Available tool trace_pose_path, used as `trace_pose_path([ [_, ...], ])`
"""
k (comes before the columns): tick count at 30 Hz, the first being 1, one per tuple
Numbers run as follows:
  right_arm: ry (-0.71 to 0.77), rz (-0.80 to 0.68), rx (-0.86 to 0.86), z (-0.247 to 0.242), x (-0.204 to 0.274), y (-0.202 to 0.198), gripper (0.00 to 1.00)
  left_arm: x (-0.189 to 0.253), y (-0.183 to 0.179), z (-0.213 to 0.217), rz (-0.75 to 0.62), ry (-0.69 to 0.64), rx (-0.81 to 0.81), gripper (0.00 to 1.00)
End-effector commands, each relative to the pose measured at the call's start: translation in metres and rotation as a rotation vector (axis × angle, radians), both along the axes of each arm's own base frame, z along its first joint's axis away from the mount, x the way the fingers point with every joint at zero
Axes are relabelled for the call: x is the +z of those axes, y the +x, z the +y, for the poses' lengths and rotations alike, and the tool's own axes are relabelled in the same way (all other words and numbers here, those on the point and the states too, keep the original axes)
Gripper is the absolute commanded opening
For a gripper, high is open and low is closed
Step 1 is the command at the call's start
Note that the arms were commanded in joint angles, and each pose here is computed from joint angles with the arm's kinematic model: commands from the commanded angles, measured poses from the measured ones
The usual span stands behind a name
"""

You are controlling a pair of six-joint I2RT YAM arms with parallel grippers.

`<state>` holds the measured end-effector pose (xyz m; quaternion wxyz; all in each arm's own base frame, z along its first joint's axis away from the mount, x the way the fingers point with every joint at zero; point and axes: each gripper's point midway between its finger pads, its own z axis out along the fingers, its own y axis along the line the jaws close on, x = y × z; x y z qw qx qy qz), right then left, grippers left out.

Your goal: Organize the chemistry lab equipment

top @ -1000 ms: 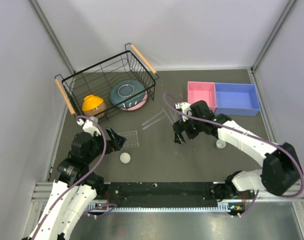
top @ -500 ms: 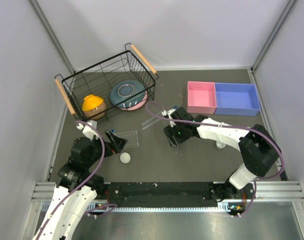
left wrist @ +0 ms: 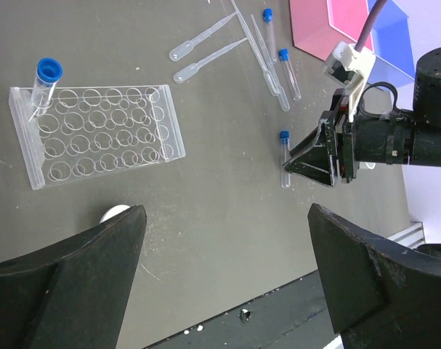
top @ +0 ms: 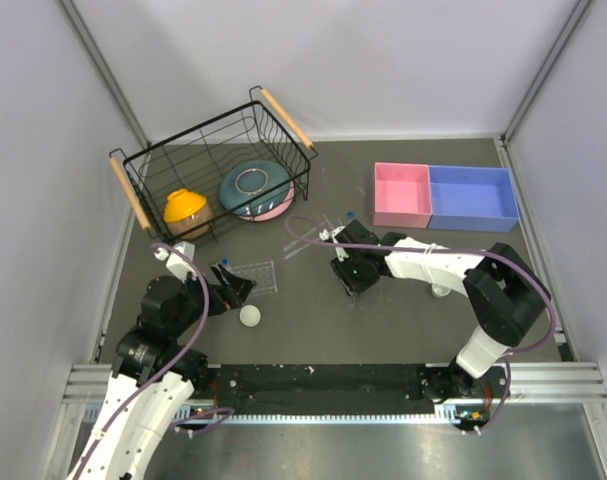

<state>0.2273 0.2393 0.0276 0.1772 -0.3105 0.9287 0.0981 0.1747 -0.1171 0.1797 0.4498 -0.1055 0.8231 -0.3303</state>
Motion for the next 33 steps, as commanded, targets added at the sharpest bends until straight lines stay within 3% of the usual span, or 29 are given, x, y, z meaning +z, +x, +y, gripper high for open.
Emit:
trace_pose_path([
  [1, -0.016, -0.02, 0.059, 0.007, 0.001, -0.006, 0.36, 0.016, 0.004, -0.008, -0.062, -0.056, -0.022, 0.99],
  [10, -0.08, -0.015, 0.072, -0.004, -0.008, -0.007, 0.32, 0.023, 0.0, -0.021, -0.052, -0.138, -0.071, 0.99],
  [19, -0.086, 0.004, 0.124, -0.007, -0.008, -0.014, 0.18, 0.012, -0.01, -0.047, 0.029, -0.31, -0.175, 0.98],
  [26, 0.0, 0.02, 0.169, 0.008, 0.006, -0.019, 0.13, 0.001, -0.015, -0.064, 0.092, -0.445, -0.242, 0.96],
  [33, 0.193, 0.07, 0.321, 0.03, 0.043, -0.044, 0.13, -0.004, -0.016, -0.076, 0.146, -0.501, -0.294, 0.94],
])
